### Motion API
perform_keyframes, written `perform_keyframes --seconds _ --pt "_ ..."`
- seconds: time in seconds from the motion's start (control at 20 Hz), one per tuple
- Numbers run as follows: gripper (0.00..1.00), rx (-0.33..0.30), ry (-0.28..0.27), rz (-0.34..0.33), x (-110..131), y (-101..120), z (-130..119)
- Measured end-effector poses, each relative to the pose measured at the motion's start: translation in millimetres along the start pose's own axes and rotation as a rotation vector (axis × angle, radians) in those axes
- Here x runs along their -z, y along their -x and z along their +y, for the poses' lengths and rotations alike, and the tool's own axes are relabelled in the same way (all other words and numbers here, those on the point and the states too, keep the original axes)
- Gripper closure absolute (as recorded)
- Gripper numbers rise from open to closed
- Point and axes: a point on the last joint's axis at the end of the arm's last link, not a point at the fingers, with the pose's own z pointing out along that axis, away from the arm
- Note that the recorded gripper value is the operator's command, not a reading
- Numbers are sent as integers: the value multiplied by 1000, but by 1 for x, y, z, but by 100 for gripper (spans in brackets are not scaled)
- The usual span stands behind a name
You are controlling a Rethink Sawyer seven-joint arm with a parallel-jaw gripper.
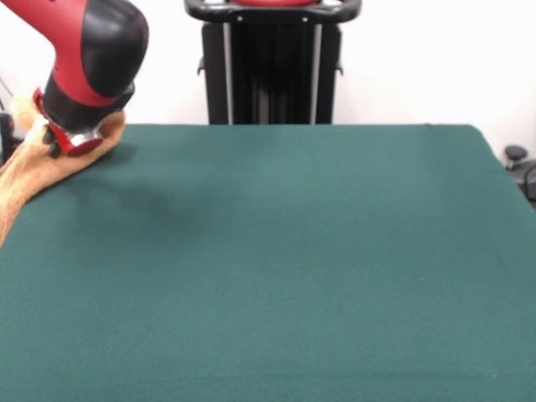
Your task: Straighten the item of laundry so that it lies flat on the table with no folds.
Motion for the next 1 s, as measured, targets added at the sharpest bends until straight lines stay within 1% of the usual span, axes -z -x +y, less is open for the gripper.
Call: perform_keyframes --seconds 0.05,0.3,1.0 --pt "100 14 -8 8 2 -4 7" --pt "100 34 -16 18 4 -11 24" --pt "100 -24 10 47 -1 -13 46"
